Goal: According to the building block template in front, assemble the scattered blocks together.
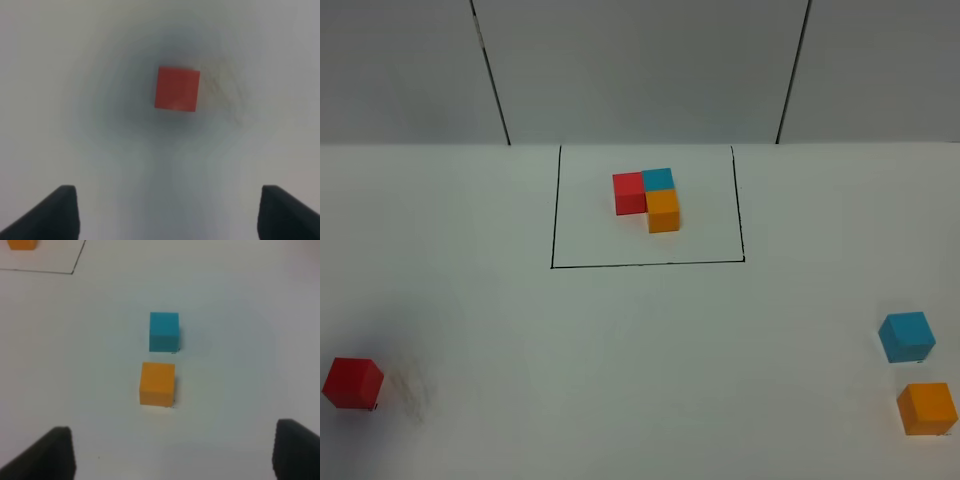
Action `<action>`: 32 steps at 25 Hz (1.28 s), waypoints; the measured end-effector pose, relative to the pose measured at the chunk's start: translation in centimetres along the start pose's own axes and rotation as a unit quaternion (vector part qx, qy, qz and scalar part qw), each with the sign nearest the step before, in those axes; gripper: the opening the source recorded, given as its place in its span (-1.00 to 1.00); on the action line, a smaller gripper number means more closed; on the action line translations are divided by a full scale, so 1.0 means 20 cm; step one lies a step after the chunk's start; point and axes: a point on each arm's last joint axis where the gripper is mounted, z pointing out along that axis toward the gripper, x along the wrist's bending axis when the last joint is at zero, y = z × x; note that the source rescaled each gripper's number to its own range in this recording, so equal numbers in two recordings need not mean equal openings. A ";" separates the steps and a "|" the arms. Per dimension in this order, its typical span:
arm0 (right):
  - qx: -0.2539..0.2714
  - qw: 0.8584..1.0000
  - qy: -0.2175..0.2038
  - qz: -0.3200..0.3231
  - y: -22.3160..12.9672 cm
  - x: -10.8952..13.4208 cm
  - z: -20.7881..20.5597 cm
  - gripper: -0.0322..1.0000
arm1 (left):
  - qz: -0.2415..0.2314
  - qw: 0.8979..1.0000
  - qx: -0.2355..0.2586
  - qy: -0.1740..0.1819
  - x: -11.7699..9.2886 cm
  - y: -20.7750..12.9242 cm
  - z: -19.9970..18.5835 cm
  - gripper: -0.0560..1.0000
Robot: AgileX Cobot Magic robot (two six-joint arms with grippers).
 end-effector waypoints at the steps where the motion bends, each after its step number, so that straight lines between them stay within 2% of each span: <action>1: 0.000 1.000 0.000 0.000 0.00 0.00 0.00 0.30 | 0.000 1.000 0.001 0.000 0.00 -0.01 0.02 0.91; 6: 0.000 1.000 0.000 0.000 0.00 0.00 0.00 0.30 | 0.019 1.000 -0.001 0.002 0.00 -0.04 0.12 0.91; 15: 0.000 1.000 0.000 0.000 0.00 0.00 0.00 0.30 | 0.027 0.999 -0.034 0.006 0.00 -0.02 0.19 0.91; 32: 0.000 1.000 0.000 0.000 0.00 0.00 0.00 0.30 | 0.022 0.999 0.045 -0.005 0.00 0.11 0.58 0.91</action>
